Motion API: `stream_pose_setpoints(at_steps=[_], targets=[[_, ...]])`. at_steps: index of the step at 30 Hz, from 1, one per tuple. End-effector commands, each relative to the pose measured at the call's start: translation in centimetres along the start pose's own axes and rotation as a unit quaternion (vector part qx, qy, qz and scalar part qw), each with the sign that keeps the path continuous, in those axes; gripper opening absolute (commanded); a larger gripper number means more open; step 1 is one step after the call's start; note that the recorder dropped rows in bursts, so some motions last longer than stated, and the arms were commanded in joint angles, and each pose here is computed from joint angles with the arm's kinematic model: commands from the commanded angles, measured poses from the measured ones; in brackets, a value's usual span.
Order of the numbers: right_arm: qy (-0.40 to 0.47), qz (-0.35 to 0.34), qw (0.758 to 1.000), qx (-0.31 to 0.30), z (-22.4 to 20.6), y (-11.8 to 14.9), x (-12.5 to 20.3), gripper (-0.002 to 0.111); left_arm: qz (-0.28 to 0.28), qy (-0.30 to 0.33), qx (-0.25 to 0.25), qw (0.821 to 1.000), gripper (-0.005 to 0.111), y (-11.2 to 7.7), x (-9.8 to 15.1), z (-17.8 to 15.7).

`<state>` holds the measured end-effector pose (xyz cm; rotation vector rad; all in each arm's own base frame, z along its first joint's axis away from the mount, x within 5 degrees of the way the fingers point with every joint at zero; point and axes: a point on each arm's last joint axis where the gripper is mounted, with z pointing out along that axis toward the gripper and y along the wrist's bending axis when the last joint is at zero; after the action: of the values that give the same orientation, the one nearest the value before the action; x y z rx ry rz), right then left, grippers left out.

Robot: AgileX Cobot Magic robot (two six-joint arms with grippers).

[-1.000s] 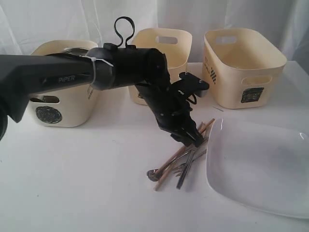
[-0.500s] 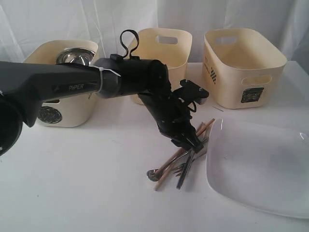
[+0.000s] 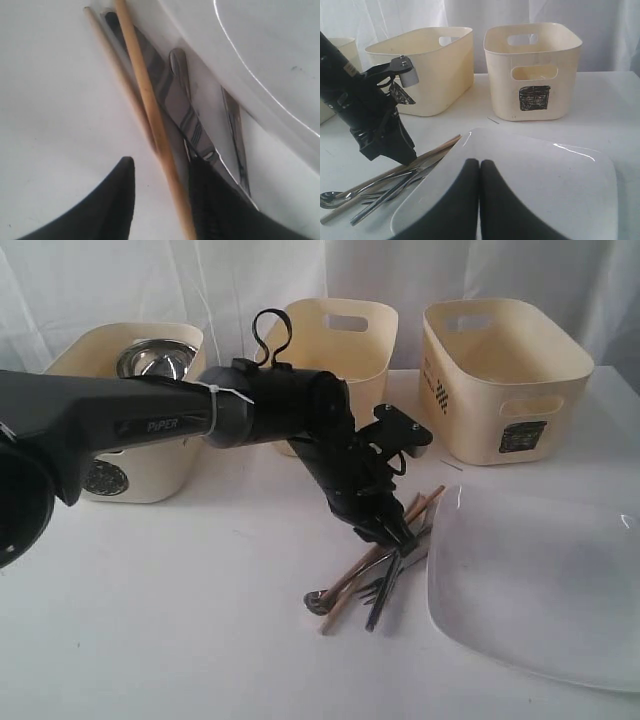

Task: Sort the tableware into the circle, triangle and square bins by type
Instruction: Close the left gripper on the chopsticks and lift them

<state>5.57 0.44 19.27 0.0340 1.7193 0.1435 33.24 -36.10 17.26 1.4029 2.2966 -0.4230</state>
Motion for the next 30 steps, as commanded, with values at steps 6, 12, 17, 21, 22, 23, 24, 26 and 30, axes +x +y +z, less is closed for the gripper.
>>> stream_pose_setpoints(at_steps=[6,12,17,21,22,23,24,26,30], targets=[[-0.006,0.002,1.000,0.002,0.0,0.0,0.0,0.000,0.006,0.006,-0.005,1.000,0.042,0.2,0.2,0.5],[-0.007,0.002,1.000,0.002,0.0,0.0,0.0,0.000,0.003,0.020,-0.001,1.000,0.042,0.3,0.7,1.4],[-0.006,0.002,1.000,0.002,0.0,0.0,0.0,0.000,0.003,0.022,0.000,1.000,0.042,0.2,0.7,1.4],[-0.006,0.002,1.000,0.002,0.0,0.0,0.0,0.000,-0.002,0.025,0.001,1.000,0.037,0.2,0.8,1.4],[-0.006,0.002,1.000,0.002,0.0,0.0,0.0,0.000,-0.003,0.026,0.002,1.000,0.032,0.2,0.8,1.4],[-0.006,0.002,1.000,0.002,0.0,0.0,0.0,0.000,-0.003,0.029,0.003,1.000,0.026,0.2,0.9,1.4],[-0.006,0.002,1.000,0.002,0.0,0.0,0.0,0.000,-0.003,0.029,0.003,1.000,0.019,0.2,0.8,1.3],[-0.006,0.002,1.000,0.002,0.0,0.0,0.0,0.000,-0.003,0.031,0.005,0.999,0.008,0.1,0.8,1.1],[-0.007,0.002,1.000,0.002,0.0,0.0,0.0,0.000,-0.002,0.027,0.004,1.000,0.000,0.0,0.6,0.5]])
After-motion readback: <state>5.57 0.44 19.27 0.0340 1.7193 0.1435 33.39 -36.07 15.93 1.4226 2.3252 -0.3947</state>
